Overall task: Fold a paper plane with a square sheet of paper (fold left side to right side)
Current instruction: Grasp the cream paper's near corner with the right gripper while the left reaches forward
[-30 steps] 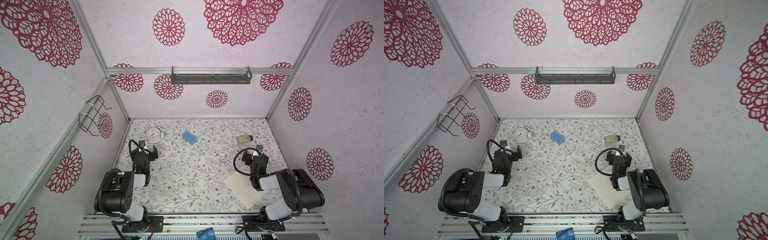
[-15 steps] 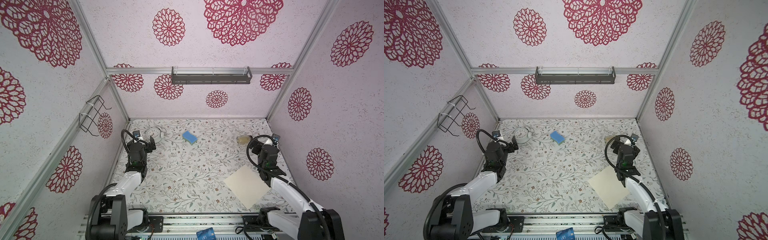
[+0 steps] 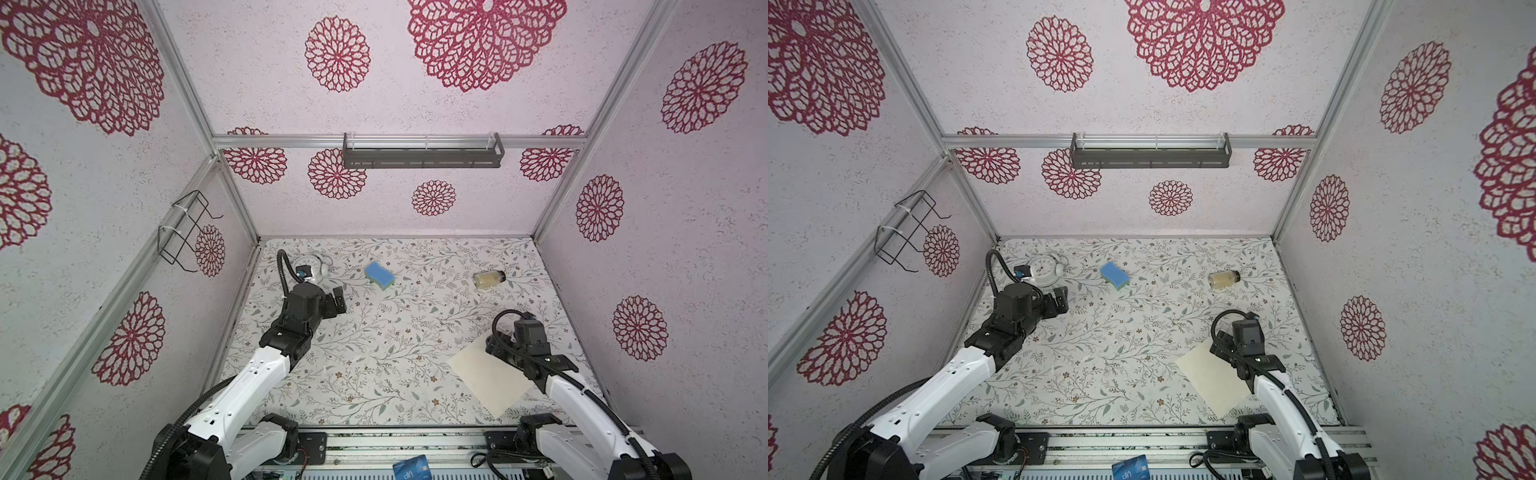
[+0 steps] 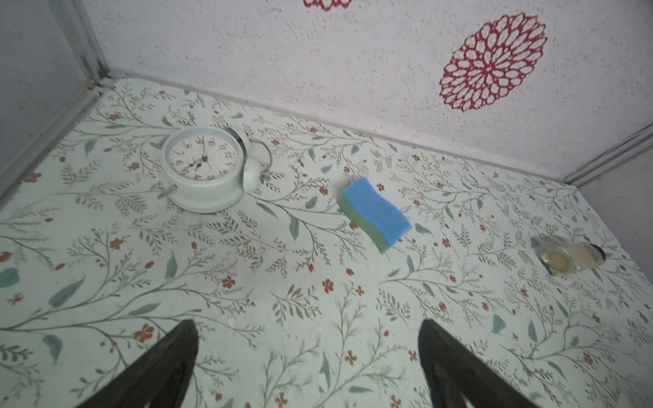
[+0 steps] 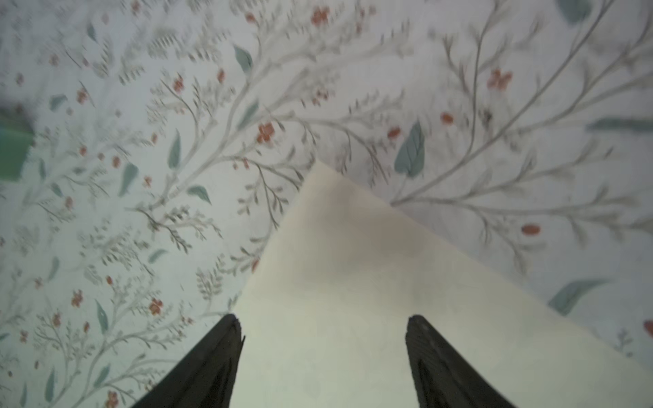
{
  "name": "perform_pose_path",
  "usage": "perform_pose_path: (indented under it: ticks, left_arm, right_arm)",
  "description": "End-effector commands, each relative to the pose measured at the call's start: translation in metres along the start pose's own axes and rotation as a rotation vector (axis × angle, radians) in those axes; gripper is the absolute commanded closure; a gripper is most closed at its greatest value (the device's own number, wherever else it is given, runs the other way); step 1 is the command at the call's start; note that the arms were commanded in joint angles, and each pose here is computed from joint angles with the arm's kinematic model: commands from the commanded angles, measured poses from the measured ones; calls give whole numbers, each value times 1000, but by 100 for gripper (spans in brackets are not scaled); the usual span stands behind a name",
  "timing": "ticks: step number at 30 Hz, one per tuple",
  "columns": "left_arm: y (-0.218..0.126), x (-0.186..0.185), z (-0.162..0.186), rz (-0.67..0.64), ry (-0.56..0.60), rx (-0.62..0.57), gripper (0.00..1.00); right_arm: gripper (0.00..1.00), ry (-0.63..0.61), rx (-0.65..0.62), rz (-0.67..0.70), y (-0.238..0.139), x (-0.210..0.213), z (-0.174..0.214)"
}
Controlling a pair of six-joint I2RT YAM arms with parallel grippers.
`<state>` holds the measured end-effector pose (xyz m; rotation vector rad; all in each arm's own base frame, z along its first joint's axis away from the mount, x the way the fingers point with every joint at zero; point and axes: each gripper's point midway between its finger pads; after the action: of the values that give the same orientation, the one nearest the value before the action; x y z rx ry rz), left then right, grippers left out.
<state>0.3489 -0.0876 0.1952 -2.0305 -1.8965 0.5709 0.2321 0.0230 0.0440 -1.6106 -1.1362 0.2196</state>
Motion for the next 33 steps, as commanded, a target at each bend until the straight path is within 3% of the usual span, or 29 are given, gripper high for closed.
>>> perform_pose_path:
  ticks: [1, 10, 19, 25, 29, 33]
  left_arm:
    - [0, -8, 17, -7, -35, 46, 1]
    - [-6, -13, 38, -2, -69, 71, 1]
    - [-4, -27, 49, 78, -137, 103, 1]
    - [-5, -51, 55, 175, -225, 142, 1]
    - [-10, -71, 56, 234, -281, 151, 1]
    - [-11, -98, 56, 287, -293, 177, 2]
  right_arm:
    - [25, 48, 110, -7, 1, -5, 27]
    - [27, 125, 183, -27, 15, -3, 54]
    - [28, 232, 164, -156, 34, 62, 69]
    - [28, 183, 190, -247, 45, 134, 79]
    - [30, 86, 248, -324, 40, 185, 85]
    - [29, -11, 210, -322, 24, 196, 60]
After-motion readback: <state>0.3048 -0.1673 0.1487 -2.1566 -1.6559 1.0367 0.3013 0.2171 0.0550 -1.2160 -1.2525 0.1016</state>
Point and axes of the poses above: each gripper's point midway between its finger pads, its own y axis out along the fingers, its own x axis along the line the jaws close on, z = x × y, and after that the axes turned 12 degrees about y, right-handed
